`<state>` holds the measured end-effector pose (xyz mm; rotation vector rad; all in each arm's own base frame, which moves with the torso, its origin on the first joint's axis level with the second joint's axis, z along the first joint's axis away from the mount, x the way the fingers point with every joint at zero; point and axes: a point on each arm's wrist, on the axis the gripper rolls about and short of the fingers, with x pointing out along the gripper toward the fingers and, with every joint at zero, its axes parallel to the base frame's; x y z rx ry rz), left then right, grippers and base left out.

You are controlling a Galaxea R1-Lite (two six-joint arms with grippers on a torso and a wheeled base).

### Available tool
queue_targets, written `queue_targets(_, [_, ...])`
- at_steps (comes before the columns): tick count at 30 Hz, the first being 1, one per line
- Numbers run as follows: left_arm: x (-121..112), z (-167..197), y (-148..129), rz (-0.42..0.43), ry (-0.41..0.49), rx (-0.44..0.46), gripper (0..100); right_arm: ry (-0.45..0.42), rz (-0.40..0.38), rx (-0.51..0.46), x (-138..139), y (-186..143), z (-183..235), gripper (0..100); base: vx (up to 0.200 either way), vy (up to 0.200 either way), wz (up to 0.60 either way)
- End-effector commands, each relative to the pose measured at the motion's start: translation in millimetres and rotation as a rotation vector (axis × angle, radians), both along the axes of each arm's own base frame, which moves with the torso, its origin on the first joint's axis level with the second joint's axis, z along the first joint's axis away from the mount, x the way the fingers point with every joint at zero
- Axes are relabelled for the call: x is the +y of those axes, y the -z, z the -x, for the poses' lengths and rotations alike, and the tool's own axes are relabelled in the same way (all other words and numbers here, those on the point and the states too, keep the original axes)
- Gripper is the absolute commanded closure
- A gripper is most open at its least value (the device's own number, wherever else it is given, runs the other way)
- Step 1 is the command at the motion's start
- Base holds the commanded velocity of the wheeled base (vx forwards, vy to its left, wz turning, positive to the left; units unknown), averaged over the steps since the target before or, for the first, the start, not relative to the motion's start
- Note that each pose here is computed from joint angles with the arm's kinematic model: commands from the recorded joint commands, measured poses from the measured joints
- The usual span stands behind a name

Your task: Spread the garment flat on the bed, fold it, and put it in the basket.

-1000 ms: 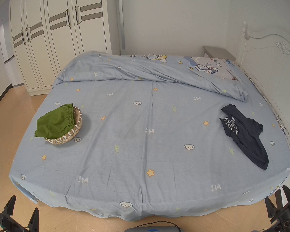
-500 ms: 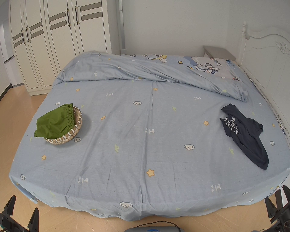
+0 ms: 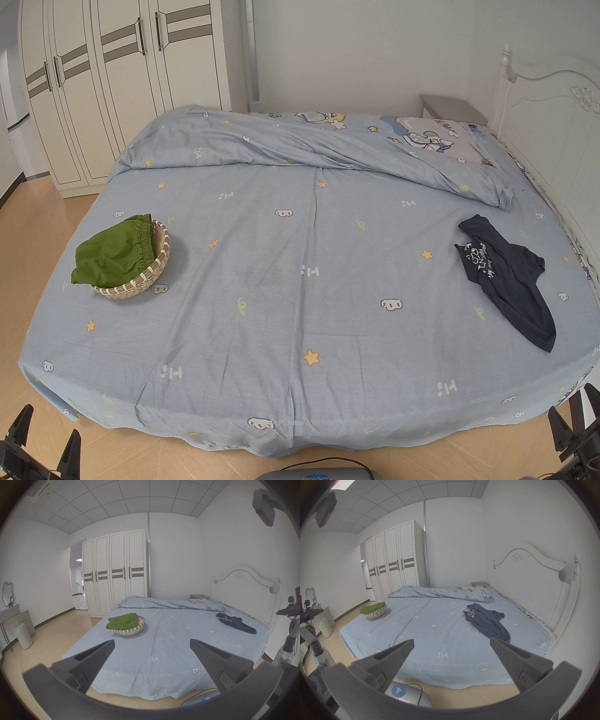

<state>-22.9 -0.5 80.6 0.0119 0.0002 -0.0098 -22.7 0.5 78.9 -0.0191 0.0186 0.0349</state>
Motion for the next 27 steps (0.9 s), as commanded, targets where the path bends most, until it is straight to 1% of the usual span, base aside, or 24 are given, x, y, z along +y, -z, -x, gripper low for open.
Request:
queue_targets(1, [0.0,-0.7,4.6,0.0,-0.001,0.009,0,-0.001,0.001,0.003,0.0,2.5,-0.2,0,0.0,0.0,0.0])
queue_targets(27, [0.0,-0.7,4.6,0.0,-0.001,0.009,0,-0.001,0.001,0.003,0.0,2.5,-0.2,0,0.0,0.0,0.0])
